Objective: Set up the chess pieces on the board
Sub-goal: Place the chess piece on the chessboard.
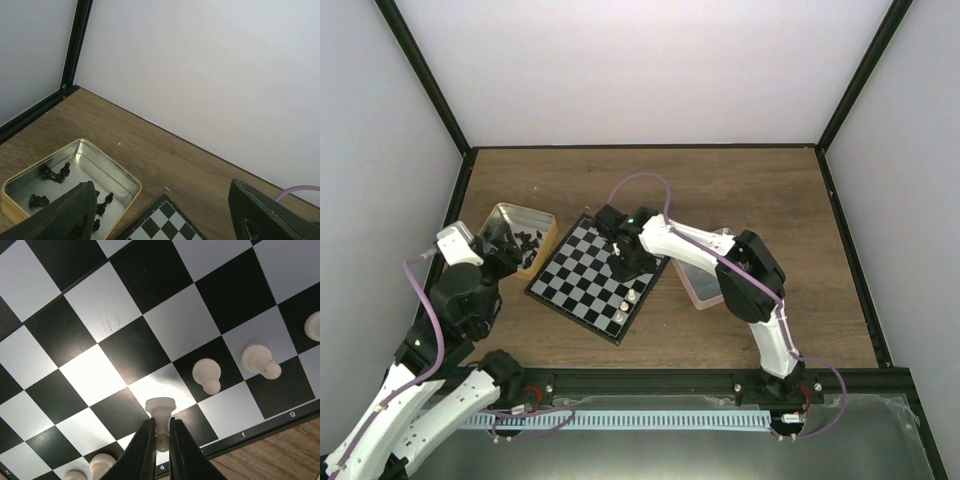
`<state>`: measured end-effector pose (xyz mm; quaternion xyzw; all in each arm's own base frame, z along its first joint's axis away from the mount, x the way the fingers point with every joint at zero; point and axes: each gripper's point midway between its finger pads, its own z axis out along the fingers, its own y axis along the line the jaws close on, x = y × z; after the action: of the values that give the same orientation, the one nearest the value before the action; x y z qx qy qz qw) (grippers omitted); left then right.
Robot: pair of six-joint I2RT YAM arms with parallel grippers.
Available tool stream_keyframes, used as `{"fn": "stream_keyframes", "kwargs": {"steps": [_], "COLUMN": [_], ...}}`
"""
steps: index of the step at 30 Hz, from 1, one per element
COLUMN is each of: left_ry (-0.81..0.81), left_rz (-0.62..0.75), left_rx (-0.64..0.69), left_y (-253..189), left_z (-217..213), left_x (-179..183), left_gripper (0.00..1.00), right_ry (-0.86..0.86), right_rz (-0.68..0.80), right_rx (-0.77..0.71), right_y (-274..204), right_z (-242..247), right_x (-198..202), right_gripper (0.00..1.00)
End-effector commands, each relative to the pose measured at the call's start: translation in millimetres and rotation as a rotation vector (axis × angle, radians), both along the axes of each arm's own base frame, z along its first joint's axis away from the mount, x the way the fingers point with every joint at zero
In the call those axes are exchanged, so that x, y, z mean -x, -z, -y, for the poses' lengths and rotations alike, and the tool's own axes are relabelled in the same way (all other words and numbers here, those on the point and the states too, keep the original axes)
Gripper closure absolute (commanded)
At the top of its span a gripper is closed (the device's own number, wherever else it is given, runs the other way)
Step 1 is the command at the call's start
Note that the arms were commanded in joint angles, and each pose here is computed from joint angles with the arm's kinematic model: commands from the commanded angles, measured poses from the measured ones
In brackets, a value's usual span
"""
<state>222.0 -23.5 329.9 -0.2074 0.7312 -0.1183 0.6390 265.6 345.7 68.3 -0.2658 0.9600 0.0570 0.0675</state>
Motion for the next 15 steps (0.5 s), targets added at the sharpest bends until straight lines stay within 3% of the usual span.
{"fn": "stream_keyframes", "kwargs": {"steps": [1, 15], "left_ry": [-0.028, -0.007], "left_rz": [0.026, 0.02], "left_rx": [-0.007, -0.014], "left_y": [-2.8, -0.8], "left_z": [-6.9, -3.8], "left_x": [2.2, 2.3], "left_gripper": [0.26, 0.26], "right_ry": [-0.04, -0.052], "right_rz": [-0.005, -0.031], "right_rx": [0.022, 0.07], "right_y": [-4.2, 3.1], "right_z": [-8.2, -5.5], "right_x": [2.7, 8.2], "right_gripper": [0.98, 0.92]}}
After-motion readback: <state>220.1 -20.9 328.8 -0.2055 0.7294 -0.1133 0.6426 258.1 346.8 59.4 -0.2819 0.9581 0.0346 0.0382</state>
